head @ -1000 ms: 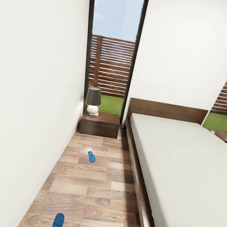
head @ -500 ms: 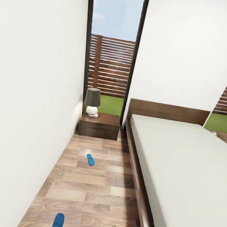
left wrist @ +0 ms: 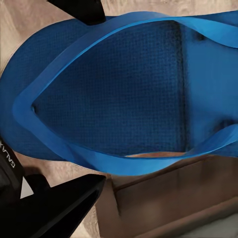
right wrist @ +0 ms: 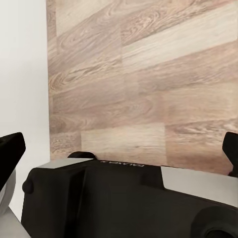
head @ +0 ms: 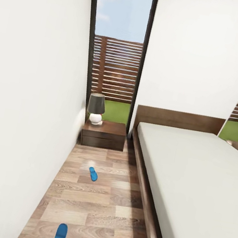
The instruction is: In the bedroom, move the book from the bed onto either nightstand, and place the two sandals side by side next to the bed.
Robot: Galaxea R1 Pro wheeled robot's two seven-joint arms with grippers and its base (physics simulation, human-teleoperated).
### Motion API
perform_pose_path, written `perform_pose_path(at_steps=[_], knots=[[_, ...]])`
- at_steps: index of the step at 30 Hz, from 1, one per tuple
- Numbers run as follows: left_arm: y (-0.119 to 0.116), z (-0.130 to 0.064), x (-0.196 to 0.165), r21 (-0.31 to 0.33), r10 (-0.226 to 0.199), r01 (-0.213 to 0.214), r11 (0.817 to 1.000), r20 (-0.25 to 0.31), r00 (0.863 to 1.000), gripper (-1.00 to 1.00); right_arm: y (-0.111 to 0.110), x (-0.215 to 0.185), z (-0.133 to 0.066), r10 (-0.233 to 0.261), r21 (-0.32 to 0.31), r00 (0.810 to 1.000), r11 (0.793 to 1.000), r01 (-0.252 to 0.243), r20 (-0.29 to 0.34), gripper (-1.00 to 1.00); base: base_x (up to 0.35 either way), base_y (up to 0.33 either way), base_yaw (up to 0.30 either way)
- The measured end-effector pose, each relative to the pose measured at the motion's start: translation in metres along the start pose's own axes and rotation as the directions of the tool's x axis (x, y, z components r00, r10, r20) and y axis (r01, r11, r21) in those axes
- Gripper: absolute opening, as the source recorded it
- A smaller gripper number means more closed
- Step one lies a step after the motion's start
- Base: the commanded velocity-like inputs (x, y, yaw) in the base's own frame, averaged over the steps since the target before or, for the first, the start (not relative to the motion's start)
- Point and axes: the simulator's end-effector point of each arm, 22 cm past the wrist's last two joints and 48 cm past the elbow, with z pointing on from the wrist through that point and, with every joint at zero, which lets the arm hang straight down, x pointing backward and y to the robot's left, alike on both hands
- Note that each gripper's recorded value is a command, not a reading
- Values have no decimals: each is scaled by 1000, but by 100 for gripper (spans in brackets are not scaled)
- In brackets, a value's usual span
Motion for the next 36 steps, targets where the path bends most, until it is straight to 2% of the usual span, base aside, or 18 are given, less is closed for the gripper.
perform_pose_path(at_steps=[5,19,32,36], knots=[[0,0,-1,-1,-2,2,1000,1,1000,-100,0,0,0,1,0,1000,1000,-1,0,100,205,0,80],[0,0,0,-1,-2,2,1000,1,1000,-100,0,0,0,2,1,1000,1000,-2,-1,100,19,0,4],[0,0,0,0,-1,1,1000,0,1000,-100,1,1,0,3,-3,1000,1000,-3,-1,100,282,0,0],[0,0,0,0,-1,1,1000,1,1000,-100,0,1,0,3,-2,1000,1000,-3,-1,100,275,0,160]])
